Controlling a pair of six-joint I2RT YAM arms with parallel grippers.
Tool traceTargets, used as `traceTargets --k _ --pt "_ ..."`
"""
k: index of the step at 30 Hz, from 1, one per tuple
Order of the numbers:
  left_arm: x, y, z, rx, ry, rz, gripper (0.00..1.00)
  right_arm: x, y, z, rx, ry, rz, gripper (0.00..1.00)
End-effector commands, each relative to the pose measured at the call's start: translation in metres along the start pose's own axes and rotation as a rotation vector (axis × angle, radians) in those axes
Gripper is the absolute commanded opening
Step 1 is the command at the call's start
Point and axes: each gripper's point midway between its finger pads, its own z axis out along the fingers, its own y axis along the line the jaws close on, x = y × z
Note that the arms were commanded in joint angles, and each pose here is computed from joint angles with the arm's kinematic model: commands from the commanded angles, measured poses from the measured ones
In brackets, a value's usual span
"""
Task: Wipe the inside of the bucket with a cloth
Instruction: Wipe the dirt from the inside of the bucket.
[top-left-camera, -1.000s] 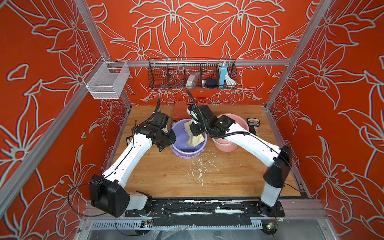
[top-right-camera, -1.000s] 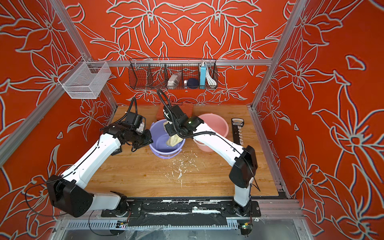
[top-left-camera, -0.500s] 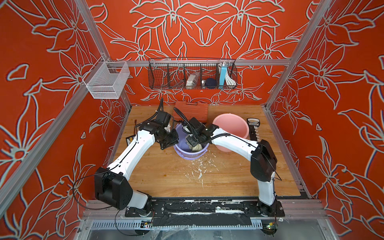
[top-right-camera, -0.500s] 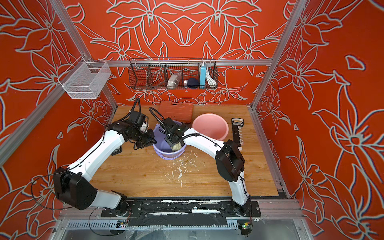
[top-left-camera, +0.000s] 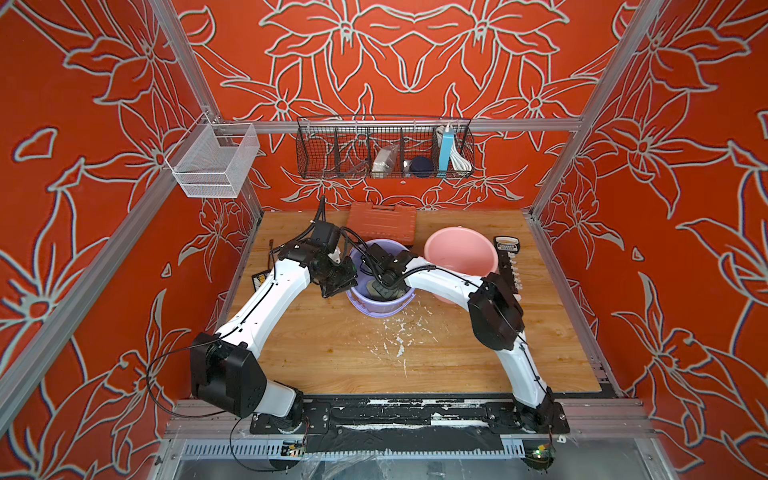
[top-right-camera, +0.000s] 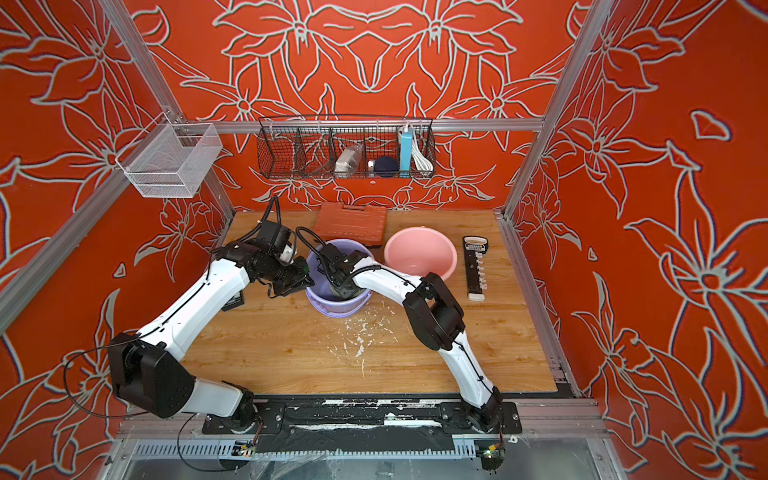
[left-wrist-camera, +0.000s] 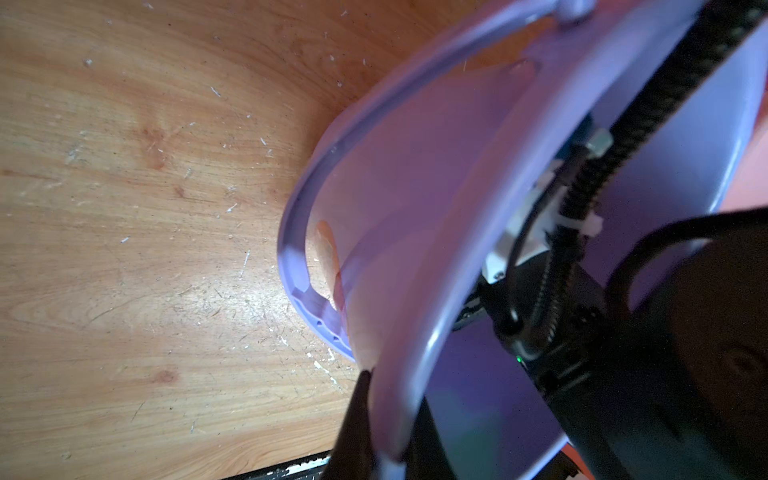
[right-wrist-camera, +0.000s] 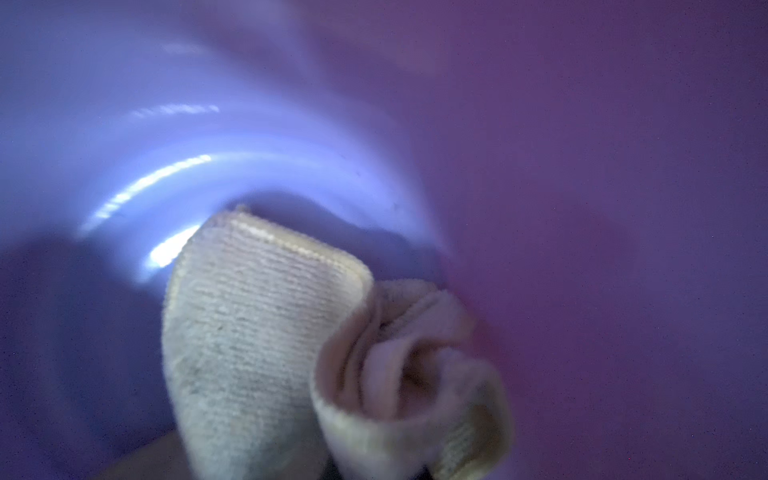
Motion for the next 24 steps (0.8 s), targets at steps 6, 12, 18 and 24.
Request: traceTargets --k 6,12,18,24 --pt "0.013 -0.018 0.006 0.091 0.079 0.042 0.00 0.034 0.043 0.055 -0.243 0.231 0.112 0.00" --pt "0.012 -0.015 0.010 0.077 0.087 0.044 0.00 -0.019 0.101 -0.004 -0.632 0.028 0.129 0.00" --pt "0.011 -0.013 0.006 0.063 0.070 0.043 0.00 -0.053 0.096 -0.081 -0.821 -0.221 0.106 0.00" --pt "0.009 -0.014 0.003 0.056 0.060 0.041 0.00 -0.022 0.030 -0.047 -0.383 -0.059 0.093 0.00"
